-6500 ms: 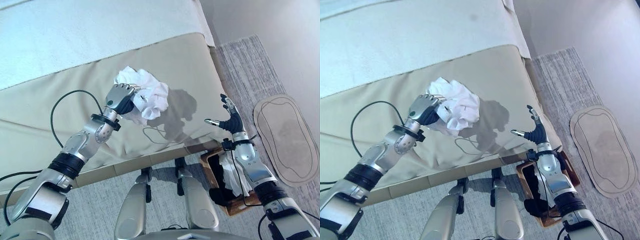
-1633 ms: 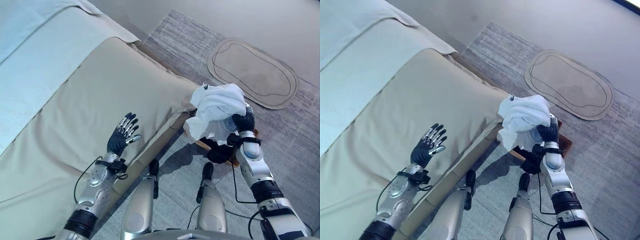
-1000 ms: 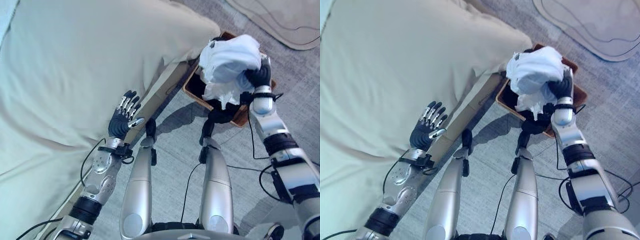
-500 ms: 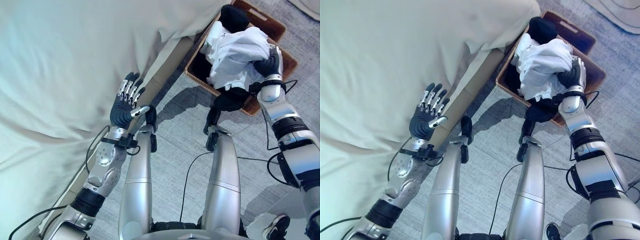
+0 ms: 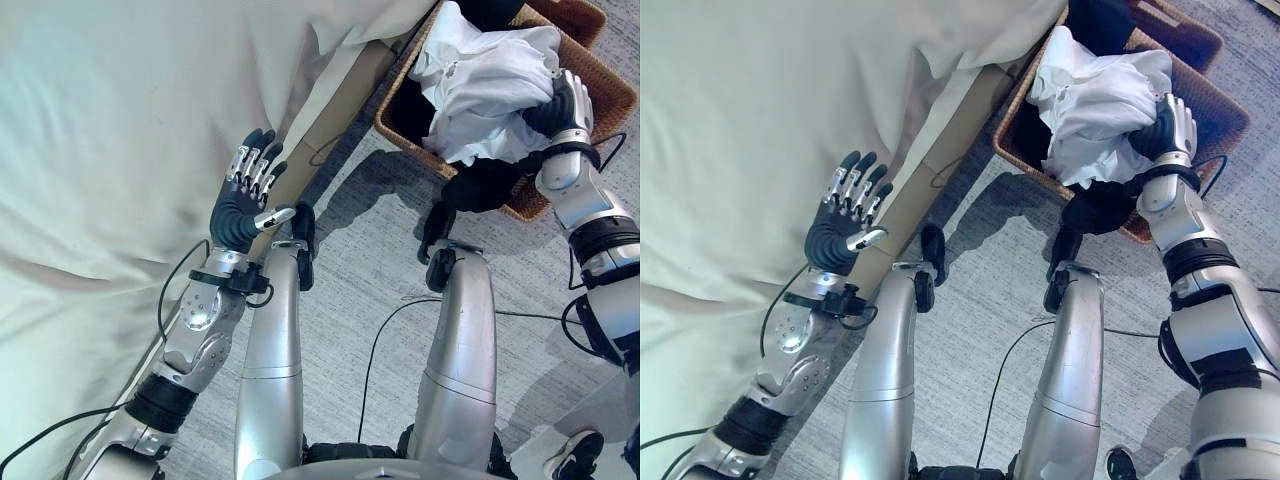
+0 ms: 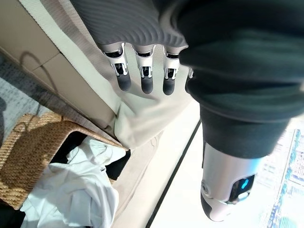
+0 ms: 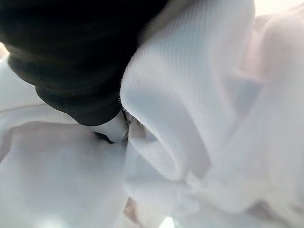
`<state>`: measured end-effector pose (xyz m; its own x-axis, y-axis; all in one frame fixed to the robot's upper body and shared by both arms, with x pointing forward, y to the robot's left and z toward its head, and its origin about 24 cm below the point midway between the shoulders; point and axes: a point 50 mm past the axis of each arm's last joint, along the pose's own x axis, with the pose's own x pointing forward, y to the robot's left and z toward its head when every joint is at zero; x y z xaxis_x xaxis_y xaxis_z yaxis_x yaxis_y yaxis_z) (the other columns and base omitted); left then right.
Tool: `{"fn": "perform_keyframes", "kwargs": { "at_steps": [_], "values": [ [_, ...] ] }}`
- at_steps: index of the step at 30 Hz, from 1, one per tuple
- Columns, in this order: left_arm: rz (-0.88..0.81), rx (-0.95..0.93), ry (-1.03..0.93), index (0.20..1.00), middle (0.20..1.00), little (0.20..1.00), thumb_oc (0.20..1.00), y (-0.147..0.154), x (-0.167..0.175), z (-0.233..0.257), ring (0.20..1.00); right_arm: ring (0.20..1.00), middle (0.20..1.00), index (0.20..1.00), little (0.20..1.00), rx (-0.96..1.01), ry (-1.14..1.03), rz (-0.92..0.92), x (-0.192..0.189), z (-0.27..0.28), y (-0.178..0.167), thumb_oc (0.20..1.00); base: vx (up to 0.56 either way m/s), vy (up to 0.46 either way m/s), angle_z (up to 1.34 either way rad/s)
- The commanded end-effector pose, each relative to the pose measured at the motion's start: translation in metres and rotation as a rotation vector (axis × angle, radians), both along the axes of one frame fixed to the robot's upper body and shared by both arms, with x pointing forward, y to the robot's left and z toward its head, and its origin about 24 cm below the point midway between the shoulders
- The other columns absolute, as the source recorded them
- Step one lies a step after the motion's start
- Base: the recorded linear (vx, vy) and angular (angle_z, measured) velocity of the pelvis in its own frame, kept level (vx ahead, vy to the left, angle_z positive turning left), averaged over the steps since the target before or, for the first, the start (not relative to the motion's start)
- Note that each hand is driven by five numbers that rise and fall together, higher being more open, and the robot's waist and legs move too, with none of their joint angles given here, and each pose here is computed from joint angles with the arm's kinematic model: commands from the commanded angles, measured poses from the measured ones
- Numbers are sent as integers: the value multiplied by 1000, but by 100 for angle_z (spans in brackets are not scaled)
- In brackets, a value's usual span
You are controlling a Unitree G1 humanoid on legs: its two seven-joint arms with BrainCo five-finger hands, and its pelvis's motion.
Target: Pick up clothes into the bucket
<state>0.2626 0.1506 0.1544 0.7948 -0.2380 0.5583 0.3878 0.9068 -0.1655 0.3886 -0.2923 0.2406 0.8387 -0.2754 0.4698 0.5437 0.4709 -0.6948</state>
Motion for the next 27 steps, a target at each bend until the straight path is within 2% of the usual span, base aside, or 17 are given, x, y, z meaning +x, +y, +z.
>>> {"fn": "perform_keyframes", "kwargs": {
  "at_steps": [1, 6, 7, 8, 16, 20, 27],
  "values": [
    [-13, -111, -91, 1000, 1000, 1000, 1000, -1, -18, 13, 1000, 200, 200, 200, 200, -65, -34, -50, -6, 23, -14, 200, 60, -17, 3],
    [-15, -104, -78, 1000, 1000, 1000, 1000, 1, -17, 11, 1000, 200, 200, 200, 200, -23, -3, -82, -5, 17, -20, 200, 22, -6, 3],
    [-16, -103, -74, 1000, 1000, 1000, 1000, 1, -17, 10, 1000, 846, 846, 846, 846, -16, 4, -92, -5, 16, -21, 846, 3, 0, 7],
    [-13, -99, -69, 1000, 1000, 1000, 1000, 2, -17, 9, 1000, 1000, 1000, 1000, 1000, -9, 9, -98, -4, 16, -22, 1000, -5, 11, 9],
    [18, -92, -28, 1000, 1000, 1000, 1000, 8, -12, 0, 1000, 1000, 1000, 1000, 1000, 2, 11, -90, -2, 15, -18, 1000, -11, 7, 2],
    [44, -105, 3, 1000, 1000, 1000, 1000, 13, -6, -7, 1000, 1000, 1000, 1000, 1000, 219, -54, 8, -3, 12, -15, 1000, -48, -1, 1],
    [93, -87, 53, 1000, 1000, 1000, 1000, 27, 1, -20, 1000, 1000, 1000, 1000, 1000, 412, -97, 72, -11, -5, -25, 1000, -34, -12, 0]
  ]
}}
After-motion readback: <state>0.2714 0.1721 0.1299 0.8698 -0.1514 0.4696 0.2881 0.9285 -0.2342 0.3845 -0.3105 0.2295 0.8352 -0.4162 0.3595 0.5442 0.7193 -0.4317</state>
